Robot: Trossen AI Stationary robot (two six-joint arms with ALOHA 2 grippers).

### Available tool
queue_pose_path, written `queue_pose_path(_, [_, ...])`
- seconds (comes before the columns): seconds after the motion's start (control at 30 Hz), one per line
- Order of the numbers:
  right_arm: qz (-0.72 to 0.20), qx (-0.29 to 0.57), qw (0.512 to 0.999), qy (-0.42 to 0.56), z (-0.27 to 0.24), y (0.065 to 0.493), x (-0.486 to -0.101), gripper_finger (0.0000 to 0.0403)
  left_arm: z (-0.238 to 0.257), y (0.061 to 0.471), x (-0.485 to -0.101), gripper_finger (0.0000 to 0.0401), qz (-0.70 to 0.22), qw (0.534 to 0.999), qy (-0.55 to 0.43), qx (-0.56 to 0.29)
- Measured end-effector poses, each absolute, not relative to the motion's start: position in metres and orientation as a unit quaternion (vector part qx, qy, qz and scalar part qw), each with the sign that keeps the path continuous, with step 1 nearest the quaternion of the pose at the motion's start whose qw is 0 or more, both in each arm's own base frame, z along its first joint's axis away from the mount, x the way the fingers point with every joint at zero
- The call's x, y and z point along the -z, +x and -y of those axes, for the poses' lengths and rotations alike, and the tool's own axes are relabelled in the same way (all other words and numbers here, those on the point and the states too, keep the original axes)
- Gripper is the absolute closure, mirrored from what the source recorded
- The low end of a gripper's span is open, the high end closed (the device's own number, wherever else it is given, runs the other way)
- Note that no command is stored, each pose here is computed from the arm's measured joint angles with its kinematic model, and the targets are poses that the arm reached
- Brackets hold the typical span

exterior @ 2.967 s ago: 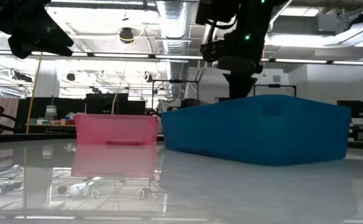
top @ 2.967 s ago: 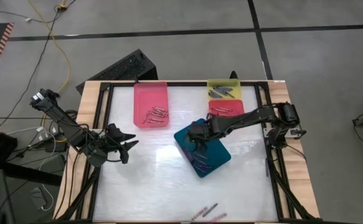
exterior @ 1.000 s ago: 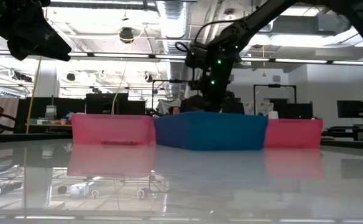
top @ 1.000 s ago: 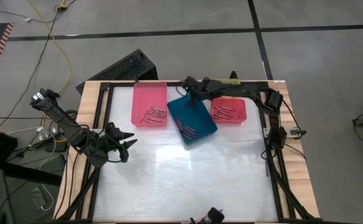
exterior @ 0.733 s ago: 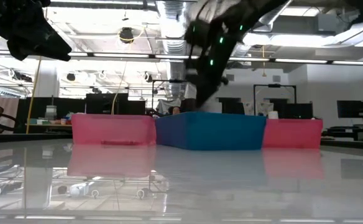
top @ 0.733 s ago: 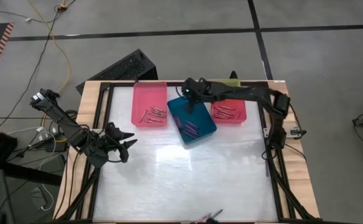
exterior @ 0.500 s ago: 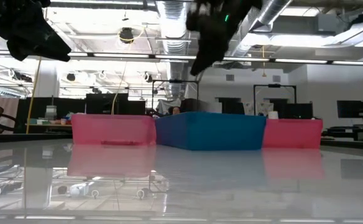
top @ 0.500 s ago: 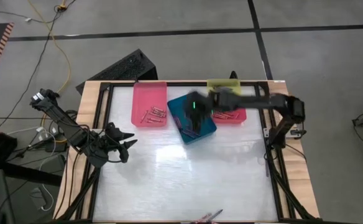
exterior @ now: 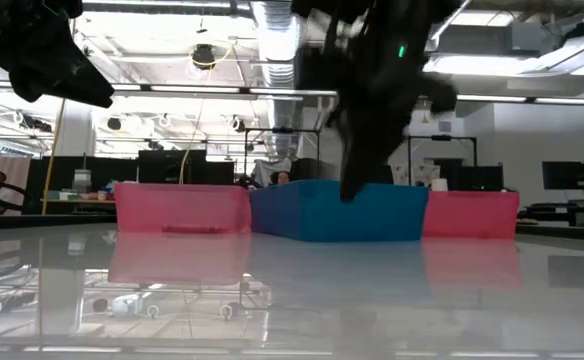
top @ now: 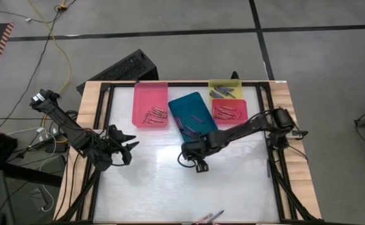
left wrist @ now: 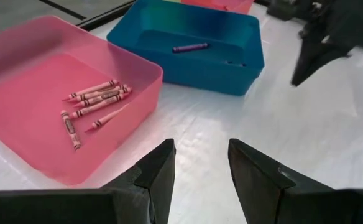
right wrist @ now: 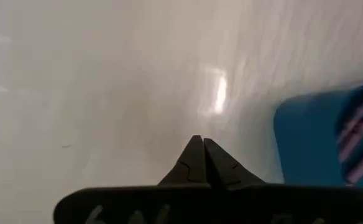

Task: Sort crayons
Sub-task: Adjust the blue bin

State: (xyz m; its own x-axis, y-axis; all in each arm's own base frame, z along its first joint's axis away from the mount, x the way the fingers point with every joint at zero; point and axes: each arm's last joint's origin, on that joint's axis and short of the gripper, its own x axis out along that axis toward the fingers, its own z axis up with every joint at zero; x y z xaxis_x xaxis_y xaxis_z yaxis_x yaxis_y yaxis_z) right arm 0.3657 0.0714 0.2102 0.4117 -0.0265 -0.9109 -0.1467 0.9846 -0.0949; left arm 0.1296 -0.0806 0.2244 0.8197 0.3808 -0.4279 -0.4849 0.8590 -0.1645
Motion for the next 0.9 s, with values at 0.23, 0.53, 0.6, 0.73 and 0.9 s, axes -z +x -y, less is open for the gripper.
queue_pose_path(0.23, [-0.585, 0.032, 0.804, -0.104, -0.052, 0.38, -0.172, 0.0403, 0.082, 0.131, -0.223, 0.0262, -0.197, 0.943, -0.134, -0.23])
queue_pose_path(0.53, [-0.544, 0.151, 0.82, -0.09, 0.01, 0.393, -0.173, 0.0403, 0.081, 0.131, -0.223, 0.0262, -0.195, 0.944, -0.132, -0.232])
queue_pose_path(0.6, [-0.534, 0.161, 0.826, -0.081, 0.018, 0.393, -0.18, 0.0403, 0.081, 0.131, -0.223, 0.0262, -0.195, 0.944, -0.132, -0.232])
queue_pose_path(0.73, [-0.521, 0.165, 0.834, -0.074, 0.02, 0.391, -0.19, 0.0403, 0.082, 0.131, -0.223, 0.0262, -0.198, 0.944, -0.134, -0.23])
queue_pose_path(0.9, [-0.514, 0.124, 0.845, -0.074, -0.006, 0.373, -0.225, 0.0403, 0.082, 0.131, -0.223, 0.0262, -0.197, 0.944, -0.135, -0.23])
